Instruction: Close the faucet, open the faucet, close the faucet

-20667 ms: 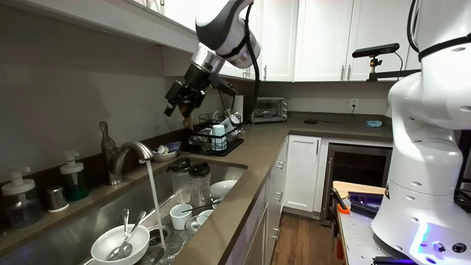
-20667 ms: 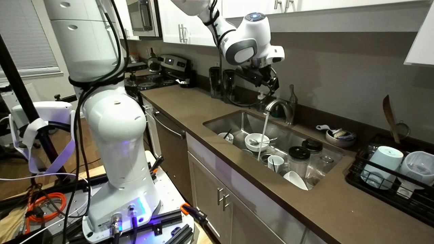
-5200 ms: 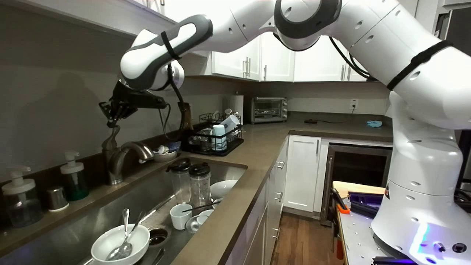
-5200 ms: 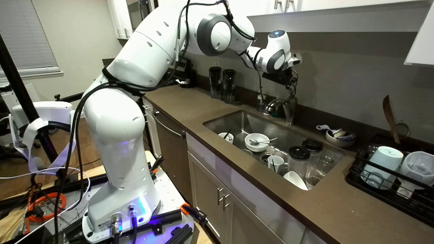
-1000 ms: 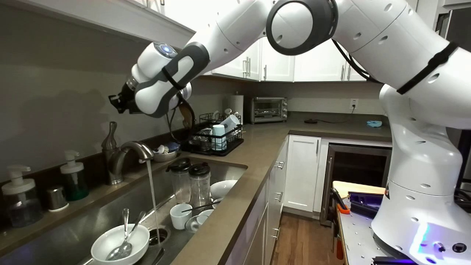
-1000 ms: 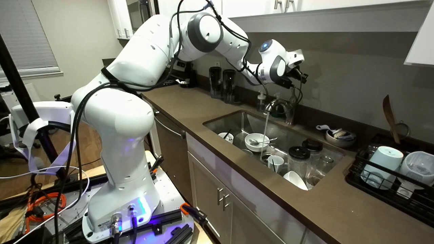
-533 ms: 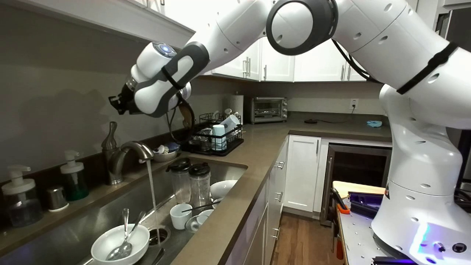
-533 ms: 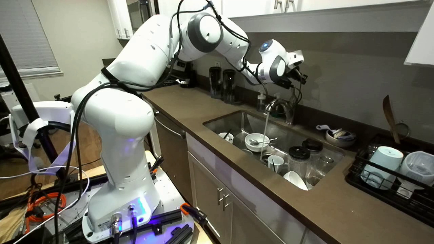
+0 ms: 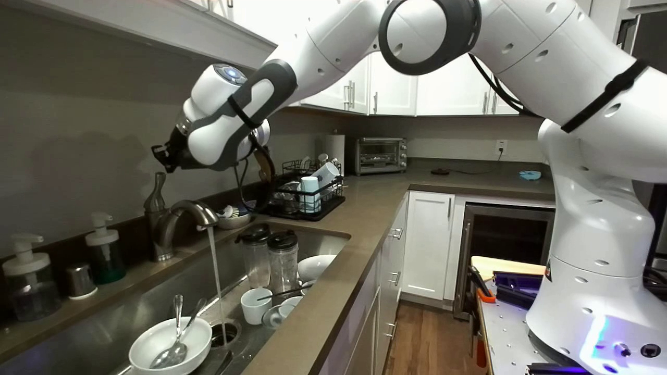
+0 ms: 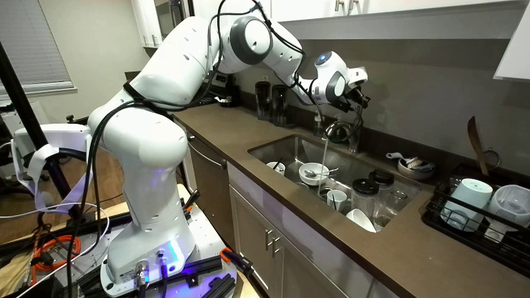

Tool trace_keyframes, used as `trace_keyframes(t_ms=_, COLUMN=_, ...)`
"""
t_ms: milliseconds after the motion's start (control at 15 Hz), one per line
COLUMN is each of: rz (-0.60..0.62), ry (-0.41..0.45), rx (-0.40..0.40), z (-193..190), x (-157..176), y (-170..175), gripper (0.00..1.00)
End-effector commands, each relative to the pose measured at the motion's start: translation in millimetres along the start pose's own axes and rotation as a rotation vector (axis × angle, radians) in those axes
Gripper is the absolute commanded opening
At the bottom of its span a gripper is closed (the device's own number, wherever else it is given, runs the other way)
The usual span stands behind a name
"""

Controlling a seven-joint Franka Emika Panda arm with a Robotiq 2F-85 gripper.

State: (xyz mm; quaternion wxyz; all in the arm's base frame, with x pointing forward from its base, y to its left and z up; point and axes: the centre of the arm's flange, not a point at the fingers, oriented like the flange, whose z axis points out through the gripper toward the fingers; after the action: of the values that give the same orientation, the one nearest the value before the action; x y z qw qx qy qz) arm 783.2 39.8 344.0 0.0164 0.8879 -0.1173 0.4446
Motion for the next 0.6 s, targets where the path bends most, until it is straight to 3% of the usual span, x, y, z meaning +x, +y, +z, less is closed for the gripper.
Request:
trace_keyframes(t_ms=0, rz=0.018, ry=-0.059, rx=-0.003, z=-14.0, x=-2.4, y=5.1, gripper=0.0)
trace_keyframes(t_ms=533, rz=0.029, ry=-0.147, rx=0.0, z=-23.6, x=-2.9, y=5.4, gripper=0.0)
